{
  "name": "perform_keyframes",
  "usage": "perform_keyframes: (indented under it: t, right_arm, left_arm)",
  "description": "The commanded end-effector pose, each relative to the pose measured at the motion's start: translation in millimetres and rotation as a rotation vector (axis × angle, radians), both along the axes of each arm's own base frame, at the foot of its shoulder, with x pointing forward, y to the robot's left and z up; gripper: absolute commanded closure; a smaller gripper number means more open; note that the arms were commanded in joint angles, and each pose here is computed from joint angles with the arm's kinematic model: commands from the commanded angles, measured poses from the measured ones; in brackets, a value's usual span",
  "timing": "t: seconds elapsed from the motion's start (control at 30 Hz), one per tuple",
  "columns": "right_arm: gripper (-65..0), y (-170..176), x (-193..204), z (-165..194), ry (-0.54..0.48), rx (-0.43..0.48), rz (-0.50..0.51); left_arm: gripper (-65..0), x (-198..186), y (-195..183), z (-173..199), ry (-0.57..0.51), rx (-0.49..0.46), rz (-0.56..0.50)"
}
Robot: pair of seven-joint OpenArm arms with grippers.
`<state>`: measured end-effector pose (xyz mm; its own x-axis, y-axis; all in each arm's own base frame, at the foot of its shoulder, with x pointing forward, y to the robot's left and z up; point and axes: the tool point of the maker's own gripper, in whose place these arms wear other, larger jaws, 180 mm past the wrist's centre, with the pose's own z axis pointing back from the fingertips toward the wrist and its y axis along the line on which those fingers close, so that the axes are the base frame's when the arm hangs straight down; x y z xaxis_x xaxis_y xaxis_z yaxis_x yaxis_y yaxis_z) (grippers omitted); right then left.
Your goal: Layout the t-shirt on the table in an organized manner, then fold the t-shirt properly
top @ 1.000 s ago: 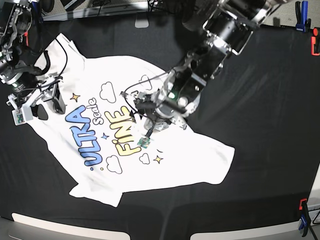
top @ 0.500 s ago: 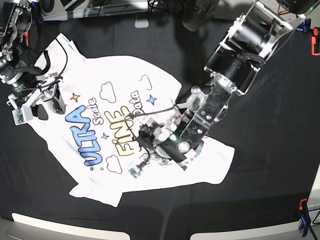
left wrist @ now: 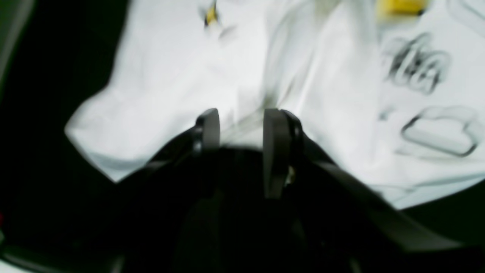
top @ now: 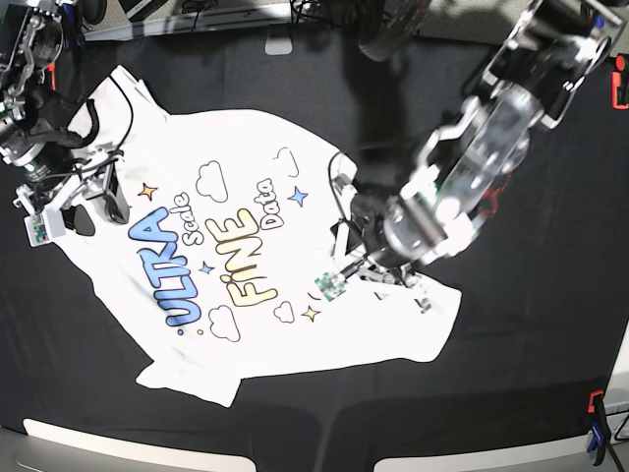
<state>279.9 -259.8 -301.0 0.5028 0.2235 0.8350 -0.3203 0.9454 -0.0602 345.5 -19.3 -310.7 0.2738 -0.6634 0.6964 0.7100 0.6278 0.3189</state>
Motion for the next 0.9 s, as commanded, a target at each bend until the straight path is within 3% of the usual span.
perform_keyframes:
  t: [0.0,0.17,0.37,0.53,0.7,0.87]
  right_arm:
    - [-34.0,-0.1,6.5,15.8,-0.053,-0.002,0.012]
    - [-34.0,-0.1,6.4,15.8,-0.053,-0.002,0.012]
    - [-34.0,0.3,6.5,16.0,-0.054,0.002,0.012]
    - [-34.0,0.3,6.5,16.1,-0.054,0.002,0.012]
    - [-34.0,0.3,6.6,16.2,-0.055,0.002,0.012]
    - [-34.0,0.3,6.6,16.2,-0.055,0.002,0.012]
  left_arm:
    - [-17.9,8.8,8.7,17.0,-0.058,-0.023,0.05]
    - [-17.9,1.9,43.7,-6.4,-0.001,-0.056,0.267]
    - [-17.9,-25.4,45.9,-57.2,0.154,-0.047,0.317]
    - [-17.9,-41.5,9.6,-61.6,0.265,-0.158,0.285]
    - [-17.9,-68.2,-45.5,-56.7,0.353,-0.273,0.181]
    - [-17.9,-78.7,-92.2,-35.4,0.349,-0.375,0.079]
